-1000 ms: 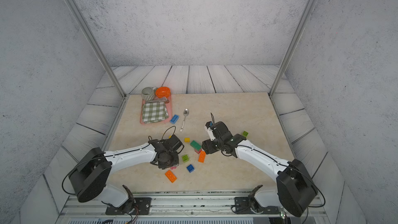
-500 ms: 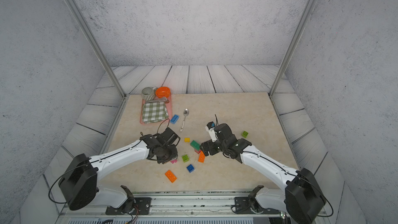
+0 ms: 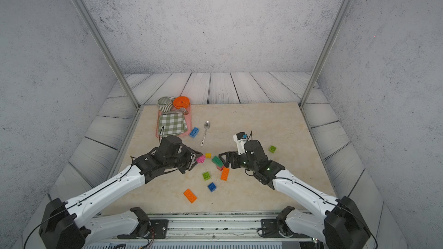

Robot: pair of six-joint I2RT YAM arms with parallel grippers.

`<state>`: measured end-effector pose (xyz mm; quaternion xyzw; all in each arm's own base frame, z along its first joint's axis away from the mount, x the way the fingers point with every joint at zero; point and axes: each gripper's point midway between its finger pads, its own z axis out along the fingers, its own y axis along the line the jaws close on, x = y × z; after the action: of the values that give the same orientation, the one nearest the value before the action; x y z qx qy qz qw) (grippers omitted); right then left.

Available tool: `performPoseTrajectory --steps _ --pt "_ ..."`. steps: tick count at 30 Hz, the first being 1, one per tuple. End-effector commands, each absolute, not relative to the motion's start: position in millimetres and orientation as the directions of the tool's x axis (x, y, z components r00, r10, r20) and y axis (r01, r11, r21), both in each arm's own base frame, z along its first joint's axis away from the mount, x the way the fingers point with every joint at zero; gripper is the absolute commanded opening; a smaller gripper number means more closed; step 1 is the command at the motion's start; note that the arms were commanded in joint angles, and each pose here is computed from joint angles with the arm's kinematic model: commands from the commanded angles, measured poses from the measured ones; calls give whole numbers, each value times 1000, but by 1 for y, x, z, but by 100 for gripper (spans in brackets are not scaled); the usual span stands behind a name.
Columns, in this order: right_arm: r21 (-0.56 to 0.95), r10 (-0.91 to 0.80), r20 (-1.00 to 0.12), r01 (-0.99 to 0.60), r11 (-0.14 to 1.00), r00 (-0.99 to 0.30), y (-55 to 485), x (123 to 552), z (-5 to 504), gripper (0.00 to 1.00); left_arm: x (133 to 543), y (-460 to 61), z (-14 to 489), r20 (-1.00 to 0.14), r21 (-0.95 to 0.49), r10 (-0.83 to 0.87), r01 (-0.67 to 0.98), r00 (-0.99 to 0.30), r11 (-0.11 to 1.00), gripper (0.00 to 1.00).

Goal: Assemble the letter p with lego
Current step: Pick up the lego brick from the center of the board.

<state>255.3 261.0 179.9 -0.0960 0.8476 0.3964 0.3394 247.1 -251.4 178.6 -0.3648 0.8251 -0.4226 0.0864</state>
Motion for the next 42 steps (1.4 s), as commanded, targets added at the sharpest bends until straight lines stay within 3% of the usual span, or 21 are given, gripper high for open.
performPoseTrajectory --steps 1,20,29,38,42 --pt "699 192 -608 -404 590 -771 276 256 197 80 249 -266 184 254 -768 -671 -568 -696 298 21" --pt "624 92 -677 -503 598 -730 333 244 203 67 248 -268 179 285 -762 -676 -588 -680 270 22" --pt "623 80 -663 -488 611 -745 343 244 194 52 248 -266 180 279 -768 -680 -583 -678 266 23" --pt "605 73 -668 -483 633 -740 350 248 188 49 247 -266 180 284 -775 -675 -578 -681 257 28" --pt "594 70 -664 -469 654 -744 351 251 184 26 246 -265 180 290 -777 -674 -579 -680 249 34"
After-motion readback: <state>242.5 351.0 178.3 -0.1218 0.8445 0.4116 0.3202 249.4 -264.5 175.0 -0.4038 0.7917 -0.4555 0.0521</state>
